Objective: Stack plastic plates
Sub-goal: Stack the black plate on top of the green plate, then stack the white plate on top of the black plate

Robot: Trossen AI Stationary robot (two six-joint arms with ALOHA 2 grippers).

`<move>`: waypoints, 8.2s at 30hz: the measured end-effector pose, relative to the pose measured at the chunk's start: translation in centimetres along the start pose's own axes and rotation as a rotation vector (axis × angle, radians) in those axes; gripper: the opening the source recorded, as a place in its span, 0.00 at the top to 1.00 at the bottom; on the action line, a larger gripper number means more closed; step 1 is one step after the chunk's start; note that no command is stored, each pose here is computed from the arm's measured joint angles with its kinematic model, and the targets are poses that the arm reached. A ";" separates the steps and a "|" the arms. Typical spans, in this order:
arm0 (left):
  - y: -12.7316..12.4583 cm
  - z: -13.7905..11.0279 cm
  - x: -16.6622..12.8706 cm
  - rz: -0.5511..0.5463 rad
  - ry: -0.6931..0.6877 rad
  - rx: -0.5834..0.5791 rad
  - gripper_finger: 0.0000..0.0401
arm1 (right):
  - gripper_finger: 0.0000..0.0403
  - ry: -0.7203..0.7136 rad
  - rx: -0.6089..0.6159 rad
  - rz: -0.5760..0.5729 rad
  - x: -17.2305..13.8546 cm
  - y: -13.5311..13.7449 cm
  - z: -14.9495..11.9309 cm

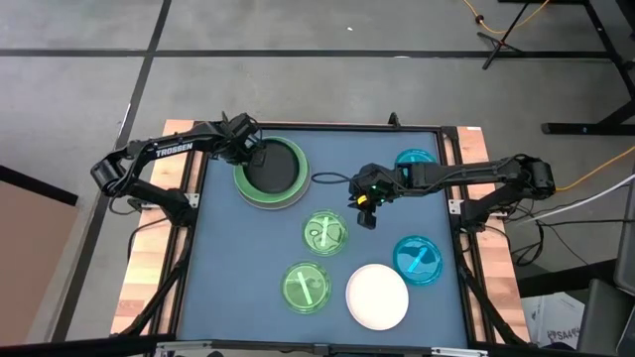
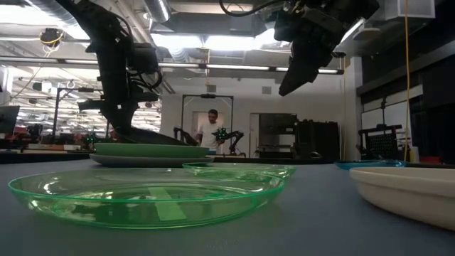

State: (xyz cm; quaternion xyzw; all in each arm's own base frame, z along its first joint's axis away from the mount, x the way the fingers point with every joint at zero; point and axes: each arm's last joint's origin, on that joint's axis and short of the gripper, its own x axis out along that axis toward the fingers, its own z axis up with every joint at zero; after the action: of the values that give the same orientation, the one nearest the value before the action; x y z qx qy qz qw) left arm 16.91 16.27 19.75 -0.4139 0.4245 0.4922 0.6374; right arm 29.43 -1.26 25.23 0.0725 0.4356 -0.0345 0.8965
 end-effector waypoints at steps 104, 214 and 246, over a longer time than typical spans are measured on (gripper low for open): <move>-12.5 -11.5 -4.5 -0.430 -0.353 0.540 0.79 | 0.79 0.360 -0.060 0.331 4.1 7.2 -8.5; -12.6 -11.5 -4.6 -0.440 -0.360 0.535 0.79 | 1.00 0.315 -0.114 0.324 5.0 8.8 -9.4; -14.2 -10.4 -6.0 -0.595 -0.539 0.414 0.79 | 1.00 -0.125 0.237 -0.029 2.3 -4.7 -3.4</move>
State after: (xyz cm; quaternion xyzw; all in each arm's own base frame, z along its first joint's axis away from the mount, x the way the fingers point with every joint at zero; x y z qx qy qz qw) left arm 28.46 2.31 23.93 -0.2387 0.1955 0.2822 0.9084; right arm 27.69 -5.32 20.87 0.1693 0.3730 -0.1029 0.9065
